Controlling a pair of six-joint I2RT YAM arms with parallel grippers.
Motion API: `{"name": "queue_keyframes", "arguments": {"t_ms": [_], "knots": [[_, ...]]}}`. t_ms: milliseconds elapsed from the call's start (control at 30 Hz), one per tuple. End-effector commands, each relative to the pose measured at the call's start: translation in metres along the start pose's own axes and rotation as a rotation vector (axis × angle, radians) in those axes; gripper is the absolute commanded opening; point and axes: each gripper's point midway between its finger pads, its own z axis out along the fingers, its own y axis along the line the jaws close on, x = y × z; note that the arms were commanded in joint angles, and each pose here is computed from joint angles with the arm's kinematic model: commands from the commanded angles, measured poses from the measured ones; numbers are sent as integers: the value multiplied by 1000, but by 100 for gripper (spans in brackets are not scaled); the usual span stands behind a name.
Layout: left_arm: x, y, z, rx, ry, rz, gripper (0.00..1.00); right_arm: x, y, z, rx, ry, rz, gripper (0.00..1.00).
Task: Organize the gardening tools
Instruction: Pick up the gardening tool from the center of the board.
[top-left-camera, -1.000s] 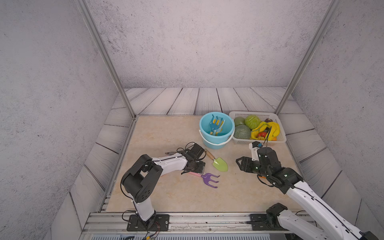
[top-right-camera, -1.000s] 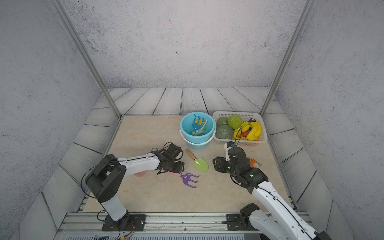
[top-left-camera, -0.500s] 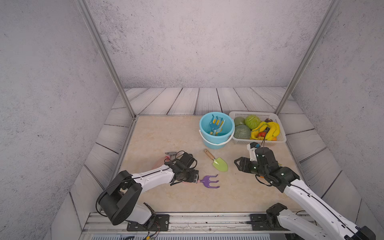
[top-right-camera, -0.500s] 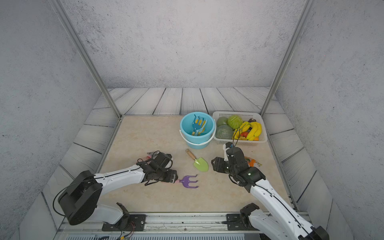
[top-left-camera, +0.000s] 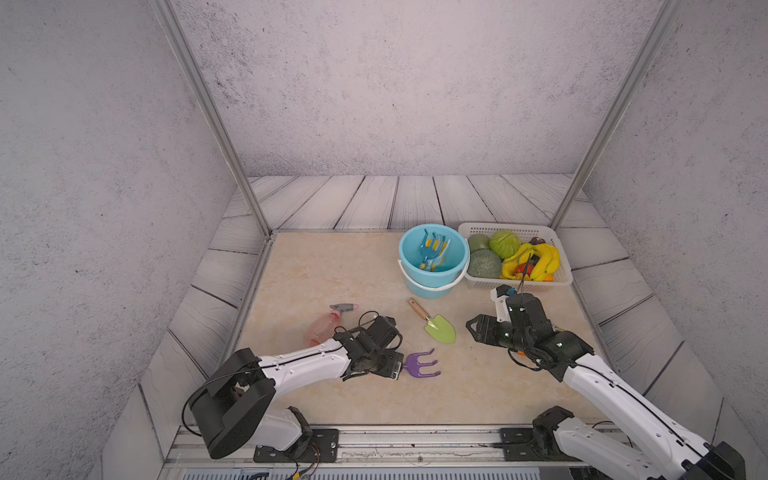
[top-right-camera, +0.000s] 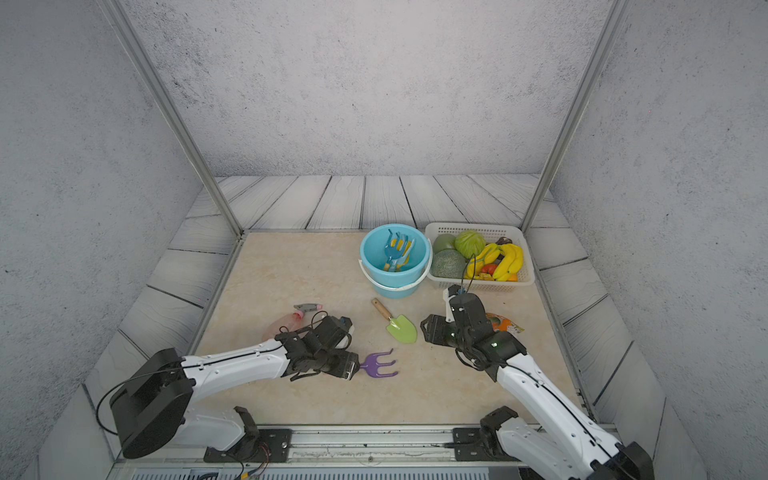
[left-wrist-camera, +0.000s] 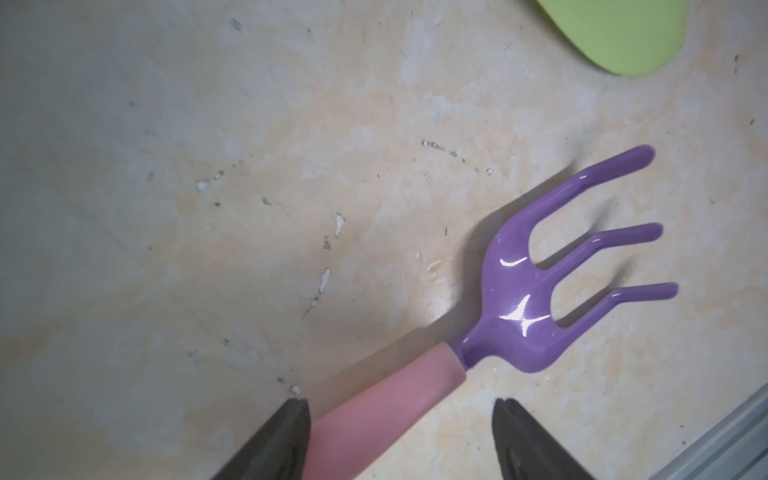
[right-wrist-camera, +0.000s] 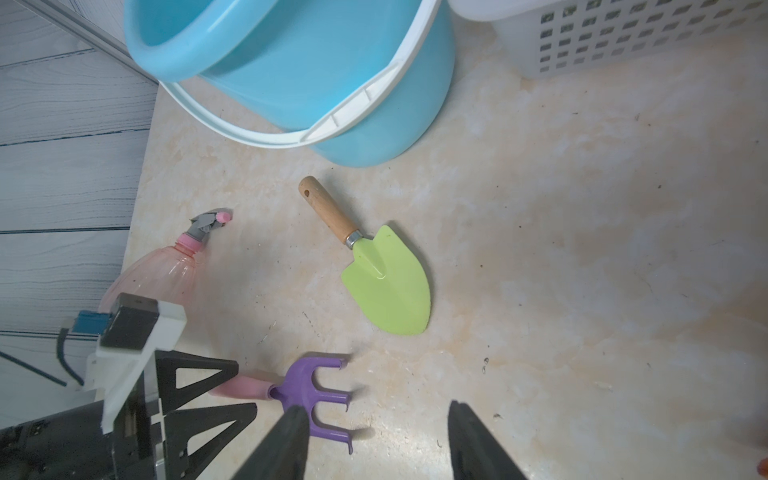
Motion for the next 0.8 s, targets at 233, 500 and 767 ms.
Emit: {"name": "queue_keyframes", "arguments": {"t_ms": [233,500,767], "knots": [[18,18,-7,-175,-2,134,68,0,3,4,-10,9,3,58],[23,3,4,-168,29,218,60,0,2,3,-8,10,8,58],[22,-4,14,-165,56,254,53,-1,1,0,1,-1,4,58]]}}
